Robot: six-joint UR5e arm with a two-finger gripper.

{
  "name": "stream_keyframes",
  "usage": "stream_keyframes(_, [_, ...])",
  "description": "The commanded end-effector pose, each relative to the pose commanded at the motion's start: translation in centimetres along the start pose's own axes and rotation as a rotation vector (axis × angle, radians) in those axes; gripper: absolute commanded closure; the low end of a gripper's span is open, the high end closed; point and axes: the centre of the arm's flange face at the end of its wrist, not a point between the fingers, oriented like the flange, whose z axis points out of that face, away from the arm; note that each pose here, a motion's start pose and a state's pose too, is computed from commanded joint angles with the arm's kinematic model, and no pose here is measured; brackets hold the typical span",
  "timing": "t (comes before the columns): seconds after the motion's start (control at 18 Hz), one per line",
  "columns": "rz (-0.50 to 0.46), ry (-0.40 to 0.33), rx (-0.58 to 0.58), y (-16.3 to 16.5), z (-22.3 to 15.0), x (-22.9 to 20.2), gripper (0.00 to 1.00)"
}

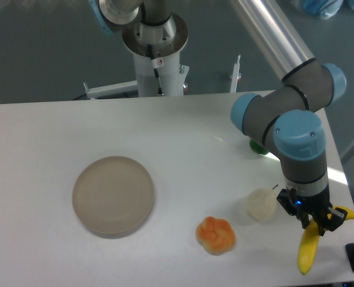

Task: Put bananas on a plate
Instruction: 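Lift the yellow banana held in the gripper off the table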

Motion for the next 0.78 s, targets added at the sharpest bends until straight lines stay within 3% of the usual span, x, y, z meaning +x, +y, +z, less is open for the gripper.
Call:
stream_keyframes(0.56, [0.009,-0.003,-0.007,-0.7,-0.8,0.8,0.63])
stream_keyframes(0.78, [-0.057,-0.003,0.008,-2.9,-1.5,2.1,0.63])
